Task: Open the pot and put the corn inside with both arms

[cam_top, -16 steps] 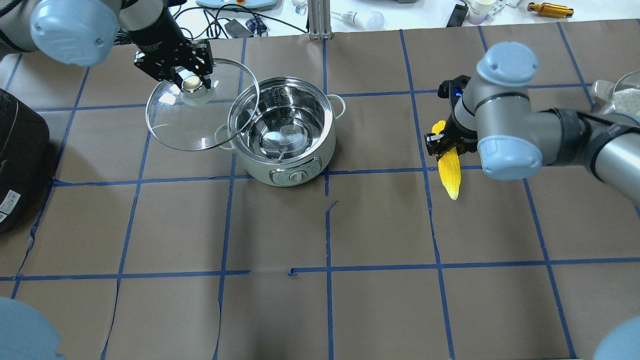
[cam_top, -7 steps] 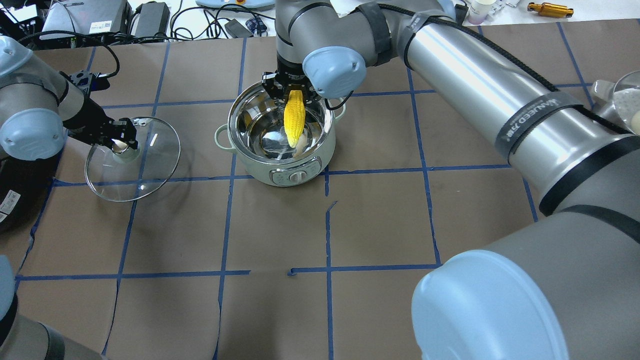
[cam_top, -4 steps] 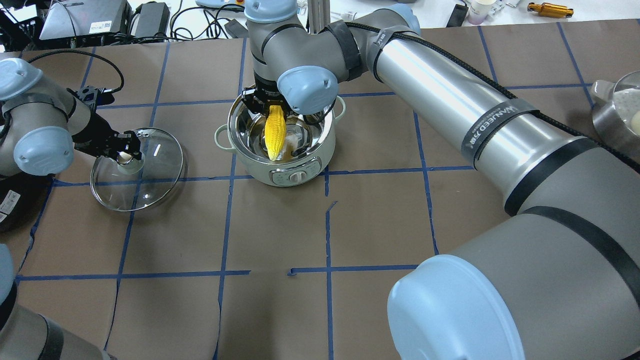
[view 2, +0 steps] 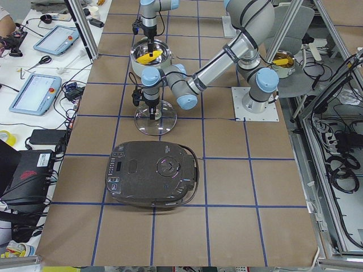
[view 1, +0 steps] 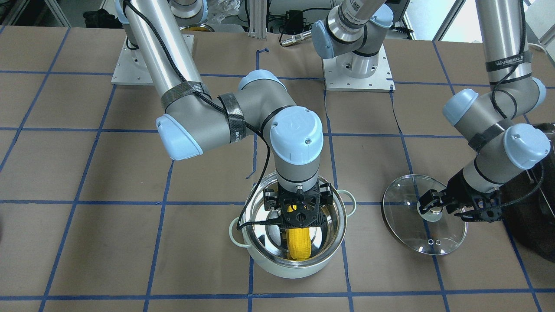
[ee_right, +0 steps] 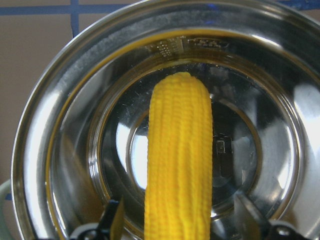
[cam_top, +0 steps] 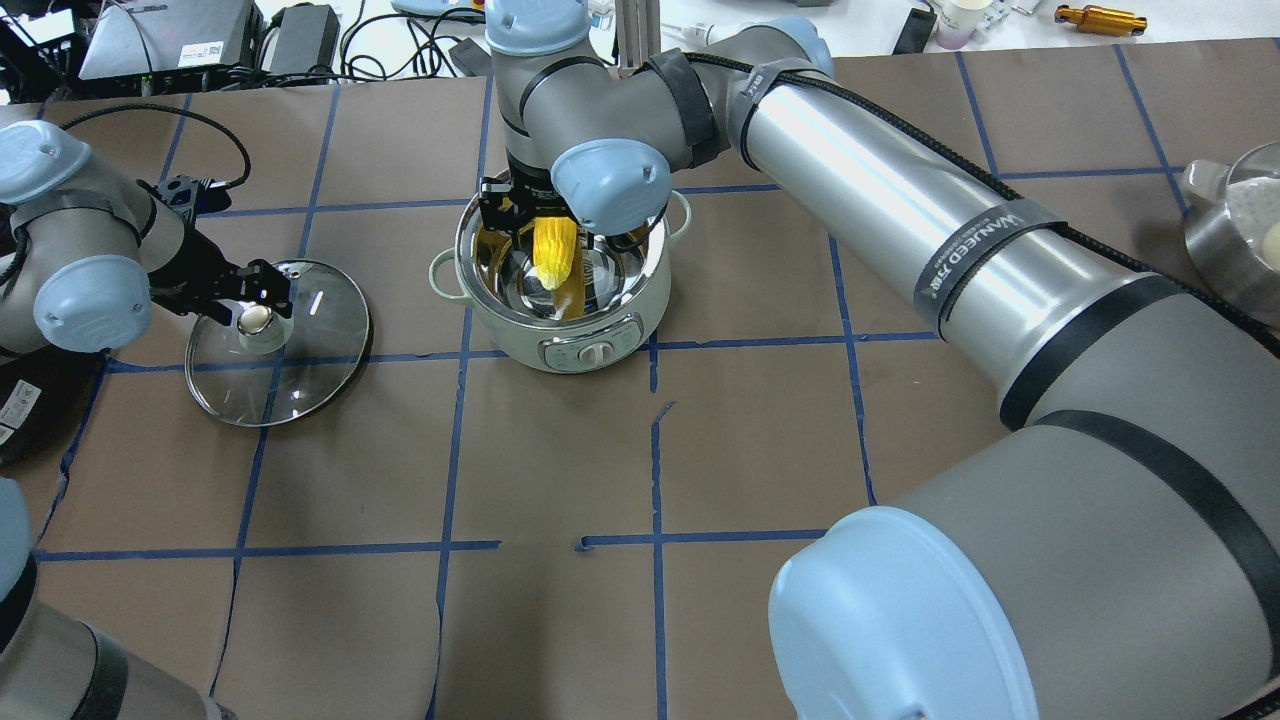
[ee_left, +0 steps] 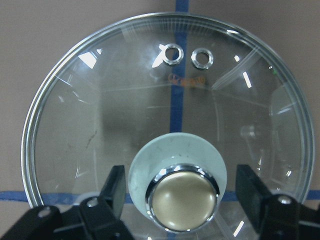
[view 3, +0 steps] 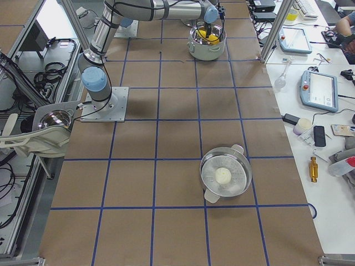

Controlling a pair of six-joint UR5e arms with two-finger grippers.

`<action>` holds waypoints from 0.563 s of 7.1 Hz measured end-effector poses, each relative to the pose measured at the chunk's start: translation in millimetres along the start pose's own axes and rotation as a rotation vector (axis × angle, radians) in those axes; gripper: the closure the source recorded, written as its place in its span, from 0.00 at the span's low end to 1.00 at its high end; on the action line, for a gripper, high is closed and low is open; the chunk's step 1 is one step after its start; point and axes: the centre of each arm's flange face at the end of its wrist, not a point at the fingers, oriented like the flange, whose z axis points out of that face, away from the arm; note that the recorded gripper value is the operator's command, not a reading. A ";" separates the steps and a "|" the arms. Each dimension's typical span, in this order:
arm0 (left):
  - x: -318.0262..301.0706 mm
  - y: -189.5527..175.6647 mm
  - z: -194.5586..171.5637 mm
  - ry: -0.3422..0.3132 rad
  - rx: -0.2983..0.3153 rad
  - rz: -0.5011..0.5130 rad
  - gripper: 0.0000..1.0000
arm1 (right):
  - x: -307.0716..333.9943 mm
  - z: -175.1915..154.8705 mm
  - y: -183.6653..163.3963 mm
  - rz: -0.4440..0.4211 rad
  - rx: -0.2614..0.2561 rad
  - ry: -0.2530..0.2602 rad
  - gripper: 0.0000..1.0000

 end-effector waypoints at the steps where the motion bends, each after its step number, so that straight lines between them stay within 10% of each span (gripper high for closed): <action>1: 0.6 -1.7 -5.0 -0.005 0.008 0.004 0.06 | 4.4 -16.0 2.7 -0.005 0.006 0.006 0.00; 4: 21.7 -6.5 -64.5 -0.012 0.021 0.020 0.04 | 44.2 -94.7 9.8 0.014 0.024 0.018 0.00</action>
